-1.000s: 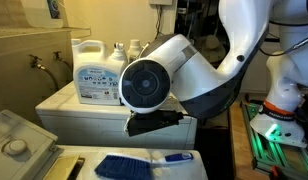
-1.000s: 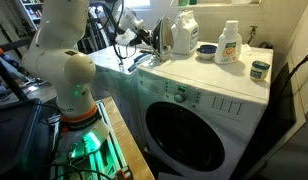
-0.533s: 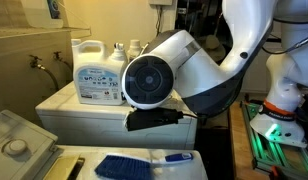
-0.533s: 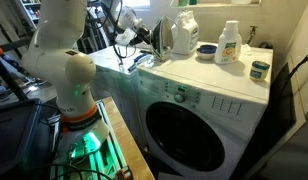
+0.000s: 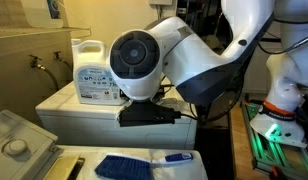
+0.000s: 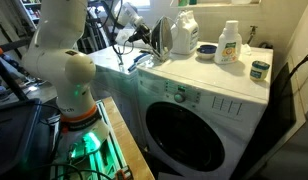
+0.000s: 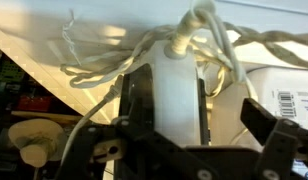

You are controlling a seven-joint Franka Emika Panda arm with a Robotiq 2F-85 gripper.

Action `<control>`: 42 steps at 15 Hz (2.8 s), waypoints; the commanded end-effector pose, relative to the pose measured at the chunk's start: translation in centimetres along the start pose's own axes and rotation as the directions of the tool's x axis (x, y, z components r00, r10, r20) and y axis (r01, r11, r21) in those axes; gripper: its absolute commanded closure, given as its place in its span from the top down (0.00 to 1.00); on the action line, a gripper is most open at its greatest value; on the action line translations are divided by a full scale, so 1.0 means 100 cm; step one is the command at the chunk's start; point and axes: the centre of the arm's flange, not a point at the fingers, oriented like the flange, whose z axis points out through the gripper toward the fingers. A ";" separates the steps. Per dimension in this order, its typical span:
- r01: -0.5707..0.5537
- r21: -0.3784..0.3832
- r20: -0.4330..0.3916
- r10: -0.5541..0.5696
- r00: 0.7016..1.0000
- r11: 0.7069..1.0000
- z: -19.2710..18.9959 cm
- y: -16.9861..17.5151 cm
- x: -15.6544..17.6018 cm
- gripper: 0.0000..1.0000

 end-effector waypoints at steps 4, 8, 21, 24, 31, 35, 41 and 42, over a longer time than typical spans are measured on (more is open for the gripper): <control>-0.086 -0.110 0.107 0.098 0.989 0.990 0.000 0.004 0.001 1.00; -0.108 -0.089 0.171 0.122 0.978 0.990 -0.006 -0.001 0.001 1.00; -0.141 0.029 0.271 0.127 0.954 0.990 -0.025 -0.007 0.004 1.00; -0.136 0.058 0.279 0.115 0.953 0.989 -0.027 -0.010 0.005 1.00; -0.078 0.100 0.290 0.046 0.956 0.992 -0.050 -0.011 0.016 1.00; -0.049 0.078 0.291 0.024 0.956 0.996 -0.048 -0.010 0.020 1.00; -0.047 0.038 0.306 0.033 0.951 0.998 -0.034 -0.006 0.018 1.00; -0.049 0.032 0.303 0.037 0.952 0.998 -0.032 -0.005 0.019 1.00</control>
